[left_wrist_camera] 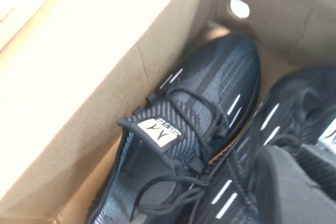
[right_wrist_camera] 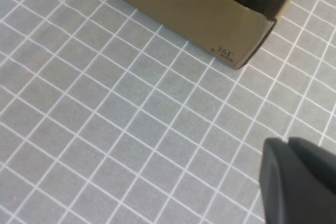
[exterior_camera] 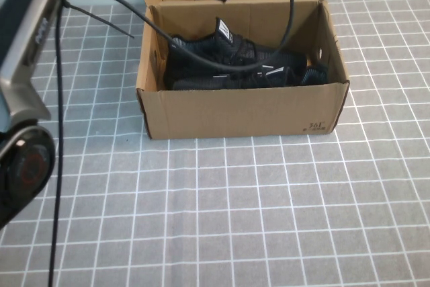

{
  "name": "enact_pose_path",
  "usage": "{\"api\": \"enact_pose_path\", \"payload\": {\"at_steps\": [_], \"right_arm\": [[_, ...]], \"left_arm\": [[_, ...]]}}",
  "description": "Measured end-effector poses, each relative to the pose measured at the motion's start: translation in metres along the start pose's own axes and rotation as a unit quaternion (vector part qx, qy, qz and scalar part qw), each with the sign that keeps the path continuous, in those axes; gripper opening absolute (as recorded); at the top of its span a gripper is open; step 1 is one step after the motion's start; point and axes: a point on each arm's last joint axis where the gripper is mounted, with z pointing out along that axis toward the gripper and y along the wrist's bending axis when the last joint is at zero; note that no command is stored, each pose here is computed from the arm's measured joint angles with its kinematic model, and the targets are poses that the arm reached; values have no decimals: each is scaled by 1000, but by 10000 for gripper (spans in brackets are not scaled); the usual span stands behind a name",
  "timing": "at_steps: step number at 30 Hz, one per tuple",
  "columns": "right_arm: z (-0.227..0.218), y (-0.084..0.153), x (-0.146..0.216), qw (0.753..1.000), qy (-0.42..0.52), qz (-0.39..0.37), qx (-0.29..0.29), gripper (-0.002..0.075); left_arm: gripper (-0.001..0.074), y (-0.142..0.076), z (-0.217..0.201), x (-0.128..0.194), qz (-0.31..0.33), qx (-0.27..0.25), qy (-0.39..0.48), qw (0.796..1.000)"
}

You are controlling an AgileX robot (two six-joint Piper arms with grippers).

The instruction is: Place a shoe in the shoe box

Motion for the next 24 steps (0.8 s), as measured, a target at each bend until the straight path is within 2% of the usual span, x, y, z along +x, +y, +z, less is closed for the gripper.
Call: {"api": "enact_pose_path", "payload": {"at_steps": [8, 13, 19, 24], "right_arm": [[-9, 7, 5, 999, -2, 30, -38, -16], [-40, 12, 32, 997, -6, 43, -65, -16], [-79, 16, 77, 995, -54, 46, -76, -16], [-111, 20, 111, 987, -122, 55, -94, -16]], "left_arm": [[1, -14, -78, -25, -39, -30, -62, 997], [0, -31, -138, -32, -40, -47, -100, 993], [0, -53, -183, -20, -52, -44, -97, 993], [0, -75, -202, 8, -70, -39, -79, 994]]}}
